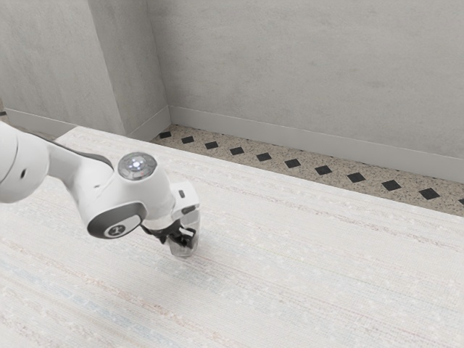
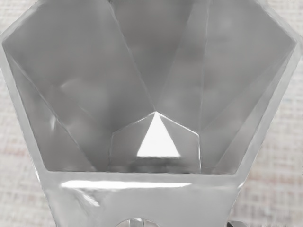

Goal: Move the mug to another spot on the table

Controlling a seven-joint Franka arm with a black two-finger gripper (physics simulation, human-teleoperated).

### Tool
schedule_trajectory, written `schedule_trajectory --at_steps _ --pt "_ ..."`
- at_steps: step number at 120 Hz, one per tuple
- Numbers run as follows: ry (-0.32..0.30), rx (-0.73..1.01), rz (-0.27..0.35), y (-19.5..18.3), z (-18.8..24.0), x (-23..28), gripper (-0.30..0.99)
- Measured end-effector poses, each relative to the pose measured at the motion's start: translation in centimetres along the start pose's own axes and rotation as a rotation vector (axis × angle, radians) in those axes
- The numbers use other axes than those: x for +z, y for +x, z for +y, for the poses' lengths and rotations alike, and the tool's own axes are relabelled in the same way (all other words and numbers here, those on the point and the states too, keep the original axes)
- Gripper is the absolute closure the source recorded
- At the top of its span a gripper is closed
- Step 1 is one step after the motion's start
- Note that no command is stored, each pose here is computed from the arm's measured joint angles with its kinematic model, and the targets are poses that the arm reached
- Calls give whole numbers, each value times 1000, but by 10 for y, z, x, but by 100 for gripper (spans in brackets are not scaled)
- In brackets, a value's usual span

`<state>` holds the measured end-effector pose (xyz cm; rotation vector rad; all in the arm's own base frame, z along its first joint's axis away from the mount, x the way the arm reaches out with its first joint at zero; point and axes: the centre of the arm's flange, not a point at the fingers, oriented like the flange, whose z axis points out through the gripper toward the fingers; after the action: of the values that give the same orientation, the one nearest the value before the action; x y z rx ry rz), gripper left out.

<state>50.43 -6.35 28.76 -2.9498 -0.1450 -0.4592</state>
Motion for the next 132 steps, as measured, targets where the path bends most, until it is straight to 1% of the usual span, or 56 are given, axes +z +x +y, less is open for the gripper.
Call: schedule_trajectory --at_steps 12,26,46,54,64,75,83,92,103,115,132 --pt "-6 -5 1 -6 0 -3 19" --pt "-20 -15 -4 -24 3 -14 11" --pt "-32 -40 5 -38 6 -34 5" --pt "-30 -59 7 -37 2 -37 4" --pt "-26 -87 26 -29 -4 -51 2" --pt "-28 -126 83 -1 -13 -75 2" --pt "-20 -149 108 17 -18 -89 1" --pt "-17 -197 117 41 -22 -109 1" --pt "-34 -295 117 92 -33 -152 1" --pt "-24 -329 79 133 -46 -186 0" --pt "-24 -340 -15 164 -65 -218 0"
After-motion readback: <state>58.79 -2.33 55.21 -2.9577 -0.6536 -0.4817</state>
